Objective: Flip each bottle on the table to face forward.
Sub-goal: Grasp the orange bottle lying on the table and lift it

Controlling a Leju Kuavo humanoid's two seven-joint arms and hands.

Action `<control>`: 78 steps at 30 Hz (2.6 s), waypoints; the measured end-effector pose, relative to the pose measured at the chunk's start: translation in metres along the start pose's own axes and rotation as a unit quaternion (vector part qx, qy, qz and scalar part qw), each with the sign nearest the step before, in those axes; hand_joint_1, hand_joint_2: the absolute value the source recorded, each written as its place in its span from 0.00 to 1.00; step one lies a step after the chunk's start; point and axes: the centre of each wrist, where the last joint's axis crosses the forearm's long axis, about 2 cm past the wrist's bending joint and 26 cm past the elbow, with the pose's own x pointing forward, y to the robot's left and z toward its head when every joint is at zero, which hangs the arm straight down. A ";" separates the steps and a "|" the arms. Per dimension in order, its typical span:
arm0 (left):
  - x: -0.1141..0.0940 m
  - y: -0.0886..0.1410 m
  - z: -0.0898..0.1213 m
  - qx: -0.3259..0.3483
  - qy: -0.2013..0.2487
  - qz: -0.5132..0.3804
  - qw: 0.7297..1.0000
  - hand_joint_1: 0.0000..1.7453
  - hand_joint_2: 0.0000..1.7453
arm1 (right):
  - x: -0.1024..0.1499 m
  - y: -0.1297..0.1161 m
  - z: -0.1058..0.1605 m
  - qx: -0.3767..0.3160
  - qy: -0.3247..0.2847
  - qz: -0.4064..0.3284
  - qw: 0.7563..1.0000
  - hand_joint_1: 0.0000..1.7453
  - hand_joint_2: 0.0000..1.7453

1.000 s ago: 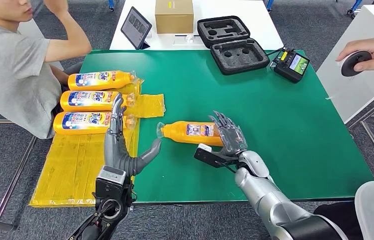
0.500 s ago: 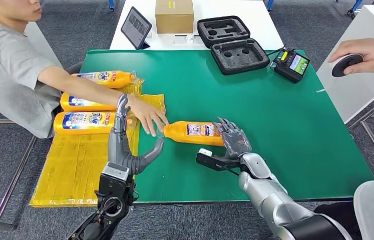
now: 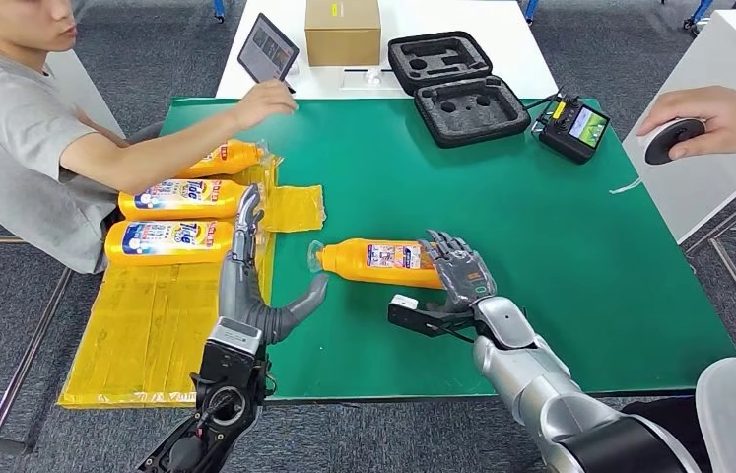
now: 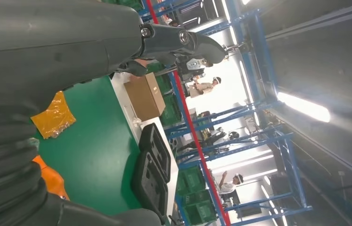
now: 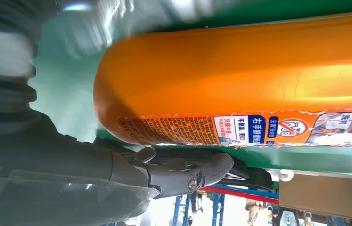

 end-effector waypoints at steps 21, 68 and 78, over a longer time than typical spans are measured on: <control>-0.001 -0.004 0.000 0.006 0.004 -0.004 1.000 0.00 1.00 | 0.005 -0.001 -0.005 0.016 0.017 -0.099 0.995 0.00 1.00; -0.005 -0.008 -0.005 0.002 0.008 0.000 1.000 0.00 1.00 | 0.009 -0.011 -0.018 0.021 0.004 -0.049 0.999 0.00 1.00; -0.006 -0.007 -0.004 0.003 0.011 -0.003 1.000 0.00 1.00 | 0.009 -0.009 -0.017 0.052 0.018 -0.067 0.996 0.00 1.00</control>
